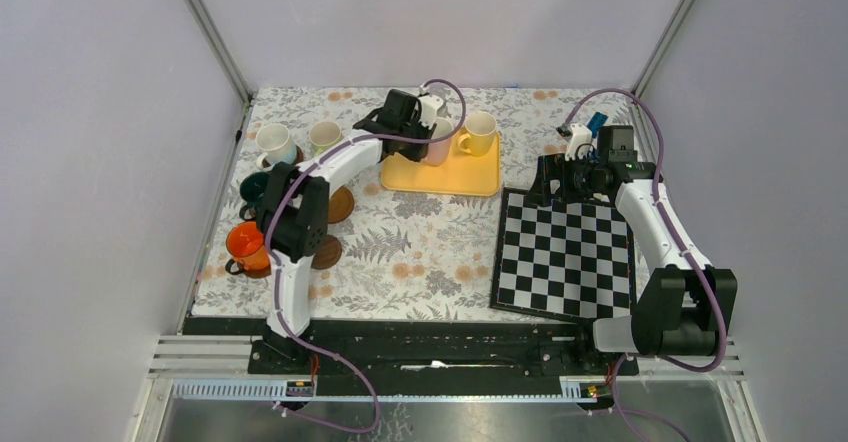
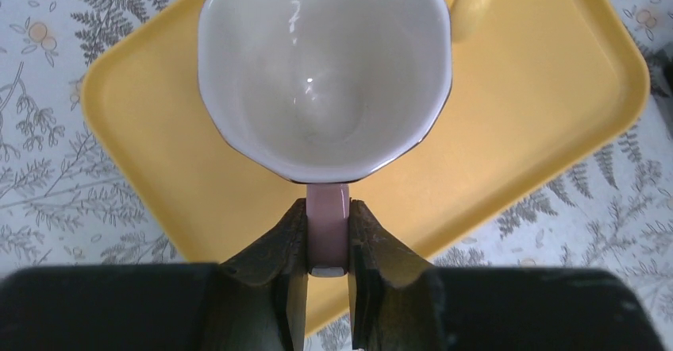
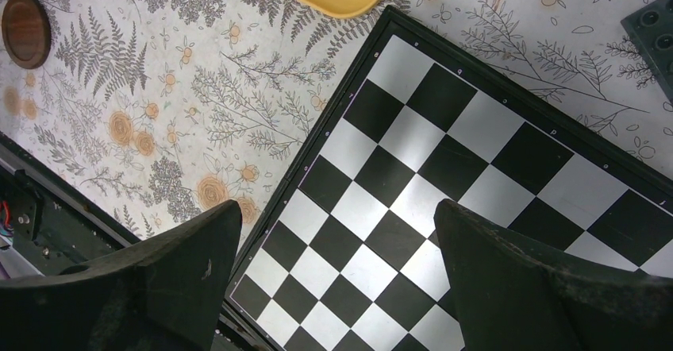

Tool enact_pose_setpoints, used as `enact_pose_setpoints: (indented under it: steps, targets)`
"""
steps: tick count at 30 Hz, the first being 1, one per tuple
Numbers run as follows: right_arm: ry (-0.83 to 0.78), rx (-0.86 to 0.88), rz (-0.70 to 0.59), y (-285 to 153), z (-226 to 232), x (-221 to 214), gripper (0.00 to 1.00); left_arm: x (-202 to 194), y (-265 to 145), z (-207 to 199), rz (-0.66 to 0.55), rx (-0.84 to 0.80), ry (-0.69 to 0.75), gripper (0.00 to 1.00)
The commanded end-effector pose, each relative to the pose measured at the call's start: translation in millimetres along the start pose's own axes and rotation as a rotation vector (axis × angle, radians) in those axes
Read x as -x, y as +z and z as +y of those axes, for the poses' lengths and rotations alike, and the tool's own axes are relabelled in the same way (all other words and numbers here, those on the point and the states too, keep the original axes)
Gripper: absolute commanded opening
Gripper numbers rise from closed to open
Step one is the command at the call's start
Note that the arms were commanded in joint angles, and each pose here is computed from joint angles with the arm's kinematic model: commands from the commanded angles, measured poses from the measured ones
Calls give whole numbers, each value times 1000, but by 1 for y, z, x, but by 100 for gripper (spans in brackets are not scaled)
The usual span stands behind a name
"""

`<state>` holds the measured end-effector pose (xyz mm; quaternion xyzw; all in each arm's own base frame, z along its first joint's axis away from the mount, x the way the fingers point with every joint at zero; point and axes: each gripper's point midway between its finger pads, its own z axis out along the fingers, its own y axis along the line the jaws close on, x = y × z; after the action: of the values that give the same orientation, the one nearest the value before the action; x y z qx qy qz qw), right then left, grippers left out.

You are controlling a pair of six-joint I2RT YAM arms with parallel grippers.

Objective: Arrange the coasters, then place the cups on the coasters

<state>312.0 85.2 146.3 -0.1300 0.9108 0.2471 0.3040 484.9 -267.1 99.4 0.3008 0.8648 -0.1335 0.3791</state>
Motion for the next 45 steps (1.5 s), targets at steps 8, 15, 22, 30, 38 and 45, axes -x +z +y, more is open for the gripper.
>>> enact_pose_setpoints:
  steps: [8, 15, 22, 30, 38, 45]
  targets:
    - [-39, -5, -28, -10, 3, 6, 98, 65, -118, -7, -263, -50, -11, 0]
    - [-35, 4, -32, -9, 5, 6, 98, 23, -160, 13, -266, -44, -93, 0]
    - [-36, 0, -32, -9, 4, 5, 98, -18, -205, 33, -319, 20, -117, 0]
    - [-31, 1, -23, -8, 3, 3, 98, -69, -235, 61, -327, 115, -164, 0]
    - [-23, 15, -20, -6, 5, 4, 98, -94, -239, 84, -343, 208, -121, 0]
    - [-19, 17, -17, -5, 5, 0, 98, -98, -232, 99, -367, 256, -54, 0]
